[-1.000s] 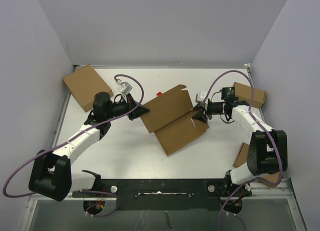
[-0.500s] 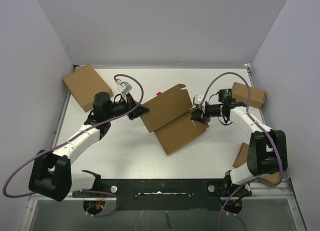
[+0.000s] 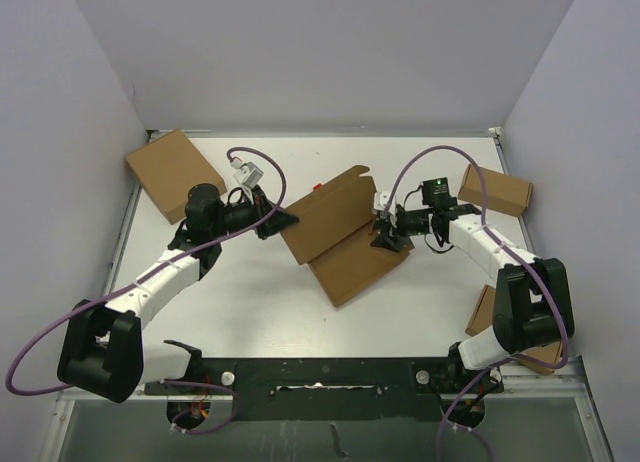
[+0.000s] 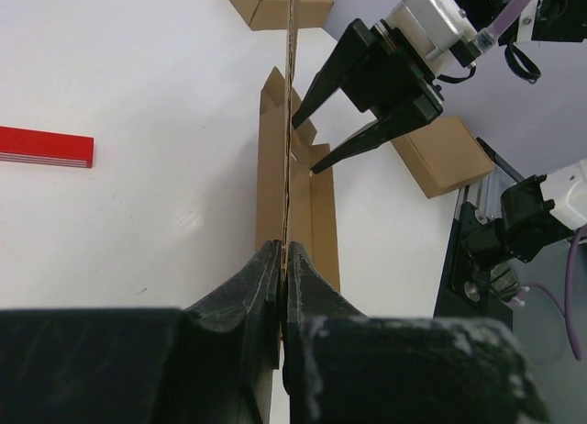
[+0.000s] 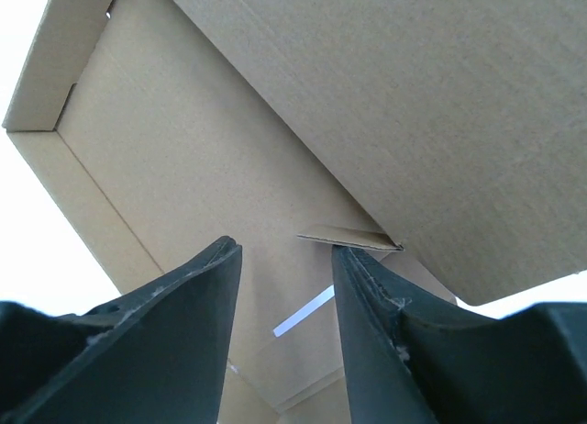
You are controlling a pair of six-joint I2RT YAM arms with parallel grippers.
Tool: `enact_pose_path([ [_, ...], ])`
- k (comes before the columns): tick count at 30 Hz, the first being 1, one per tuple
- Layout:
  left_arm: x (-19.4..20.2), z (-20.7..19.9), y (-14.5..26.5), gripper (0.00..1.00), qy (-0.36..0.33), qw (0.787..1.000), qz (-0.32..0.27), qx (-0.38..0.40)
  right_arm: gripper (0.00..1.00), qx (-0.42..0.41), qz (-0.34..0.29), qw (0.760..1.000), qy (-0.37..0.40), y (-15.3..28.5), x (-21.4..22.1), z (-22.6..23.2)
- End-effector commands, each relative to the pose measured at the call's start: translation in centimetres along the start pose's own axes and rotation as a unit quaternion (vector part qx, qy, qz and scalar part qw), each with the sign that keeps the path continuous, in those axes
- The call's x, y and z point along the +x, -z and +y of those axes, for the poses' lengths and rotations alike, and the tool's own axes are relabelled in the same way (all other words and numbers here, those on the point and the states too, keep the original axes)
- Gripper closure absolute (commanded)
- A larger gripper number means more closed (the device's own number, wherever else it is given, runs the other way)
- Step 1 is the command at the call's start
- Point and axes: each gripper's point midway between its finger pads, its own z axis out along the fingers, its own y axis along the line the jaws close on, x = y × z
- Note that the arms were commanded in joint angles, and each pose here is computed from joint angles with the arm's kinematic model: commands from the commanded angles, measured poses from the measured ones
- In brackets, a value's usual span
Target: Fold the paper box
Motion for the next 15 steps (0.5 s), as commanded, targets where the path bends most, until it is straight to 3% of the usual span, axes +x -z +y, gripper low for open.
enact_pose_path([
  [1,-2.6,-1.9,0.3,1.0,-0.033,0.998,-0.039,0.034,0.53,0.025,-0.007,1.0,0.012,-0.2,-1.2,-1.4],
  [7,-2.2,-1.6,0.1,1.0,-0.017,0.998,-0.045,0.037,0.46,0.024,-0.015,1.0,0.0,-0.6,-1.6,-1.3],
  [15,-2.0,1.1,0.8,1.0,-0.026,0.997,-0.047,-0.049,0.46,0.004,-0.062,0.997,-0.045,3.5,-2.4,-0.2],
])
